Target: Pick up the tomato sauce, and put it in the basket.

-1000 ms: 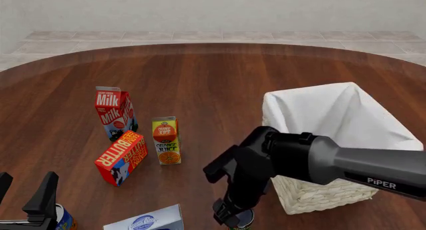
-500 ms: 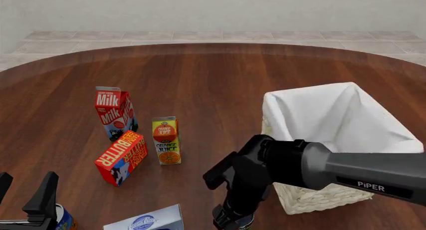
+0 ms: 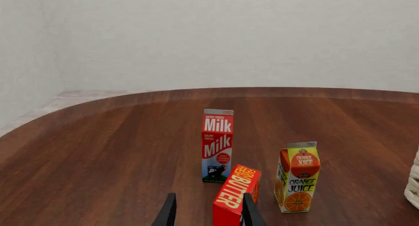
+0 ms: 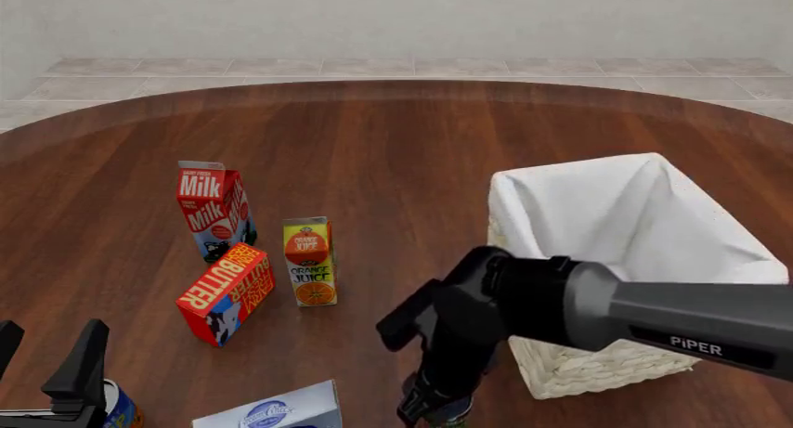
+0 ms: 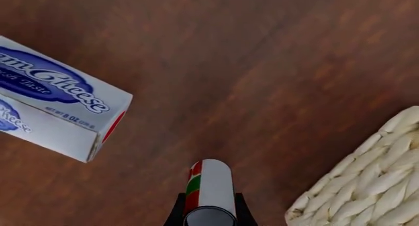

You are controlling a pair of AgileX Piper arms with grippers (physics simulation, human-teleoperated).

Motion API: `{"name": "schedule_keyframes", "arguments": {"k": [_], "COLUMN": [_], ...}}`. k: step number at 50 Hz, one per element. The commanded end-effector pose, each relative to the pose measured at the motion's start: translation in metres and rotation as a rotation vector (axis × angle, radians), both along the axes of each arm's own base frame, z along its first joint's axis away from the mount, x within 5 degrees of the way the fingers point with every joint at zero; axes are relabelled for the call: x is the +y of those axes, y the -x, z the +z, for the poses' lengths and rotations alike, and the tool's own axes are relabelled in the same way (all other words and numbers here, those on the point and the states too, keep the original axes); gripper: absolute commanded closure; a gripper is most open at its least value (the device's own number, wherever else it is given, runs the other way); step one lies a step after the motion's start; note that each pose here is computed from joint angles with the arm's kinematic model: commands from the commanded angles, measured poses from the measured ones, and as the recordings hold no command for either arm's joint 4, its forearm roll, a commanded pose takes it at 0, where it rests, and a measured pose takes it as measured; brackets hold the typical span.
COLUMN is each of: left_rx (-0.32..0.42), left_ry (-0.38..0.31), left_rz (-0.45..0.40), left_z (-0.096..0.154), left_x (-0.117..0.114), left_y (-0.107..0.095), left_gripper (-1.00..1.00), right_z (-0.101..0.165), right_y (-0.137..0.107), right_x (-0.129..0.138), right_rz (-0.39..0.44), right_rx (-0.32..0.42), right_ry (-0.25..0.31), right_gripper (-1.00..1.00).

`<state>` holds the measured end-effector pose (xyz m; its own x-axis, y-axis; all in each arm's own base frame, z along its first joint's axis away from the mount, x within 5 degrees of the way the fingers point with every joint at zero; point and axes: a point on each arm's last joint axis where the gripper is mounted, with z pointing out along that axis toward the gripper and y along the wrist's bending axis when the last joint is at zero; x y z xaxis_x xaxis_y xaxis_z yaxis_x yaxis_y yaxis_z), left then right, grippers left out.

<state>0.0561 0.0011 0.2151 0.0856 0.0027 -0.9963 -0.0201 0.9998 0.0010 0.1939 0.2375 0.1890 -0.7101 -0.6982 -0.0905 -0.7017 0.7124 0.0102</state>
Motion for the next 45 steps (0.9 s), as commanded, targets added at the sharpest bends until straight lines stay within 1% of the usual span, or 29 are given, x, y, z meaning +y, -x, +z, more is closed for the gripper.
{"name": "schedule_keyframes", "arguments": {"k": [1, 10, 11, 14, 18, 19, 21, 23, 30, 36, 40, 43, 44, 45], "left_rx": [0.0, 0.0, 0.0, 0.0, 0.0, 0.0, 0.0, 0.0, 0.0, 0.0, 0.0, 0.0, 0.0, 0.0], "left_ry": [0.0, 0.0, 0.0, 0.0, 0.0, -0.001, 0.0, 0.0, 0.0, 0.0, 0.0, 0.0, 0.0, 0.0], "left_rz": [-0.001, 0.0, 0.0, 0.0, -0.001, 0.0, -0.001, -0.001, 0.0, 0.0, 0.0, 0.0, 0.0, 0.0], "left_z": [0.0, 0.0, 0.0, 0.0, 0.0, 0.0, 0.0, 0.0, 0.0, 0.0, 0.0, 0.0, 0.0, 0.0], "left_x": [0.0, 0.0, 0.0, 0.0, 0.0, 0.0, 0.0, 0.0, 0.0, 0.0, 0.0, 0.0, 0.0, 0.0], "left_y": [0.0, 0.0, 0.0, 0.0, 0.0, 0.0, 0.0, 0.0, 0.0, 0.0, 0.0, 0.0, 0.0, 0.0], "left_gripper": [-1.0, -1.0, -1.0, -1.0, -1.0, -1.0, -1.0, -1.0, -1.0, -1.0, -1.0, -1.0, -1.0, -1.0], "right_z": [0.01, 0.022, 0.027, 0.036, 0.038, 0.046, 0.046, 0.052, 0.062, 0.064, 0.069, 0.075, 0.079, 0.079], "right_y": [-0.003, 0.002, -0.002, 0.0, 0.006, 0.003, 0.005, 0.003, 0.004, 0.006, 0.005, 0.002, 0.001, 0.001], "right_x": [-0.002, 0.0, -0.002, 0.003, 0.002, 0.002, 0.003, 0.001, -0.003, -0.006, -0.007, -0.01, -0.01, -0.01], "right_rz": [-0.008, 0.003, 0.012, 0.029, 0.03, 0.045, 0.047, 0.063, 0.071, 0.071, 0.083, 0.101, 0.112, 0.106], "right_rx": [-0.013, -0.029, -0.045, -0.066, -0.062, -0.088, -0.083, -0.102, -0.118, -0.12, -0.137, -0.159, -0.176, -0.172], "right_ry": [-0.015, -0.036, -0.05, -0.075, -0.075, -0.1, -0.096, -0.111, -0.126, -0.128, -0.141, -0.154, -0.167, -0.165], "right_gripper": [1.0, 1.0, 1.0, 1.0, 1.0, 1.0, 1.0, 1.0, 1.0, 1.0, 1.0, 1.0, 1.0, 1.0]}}
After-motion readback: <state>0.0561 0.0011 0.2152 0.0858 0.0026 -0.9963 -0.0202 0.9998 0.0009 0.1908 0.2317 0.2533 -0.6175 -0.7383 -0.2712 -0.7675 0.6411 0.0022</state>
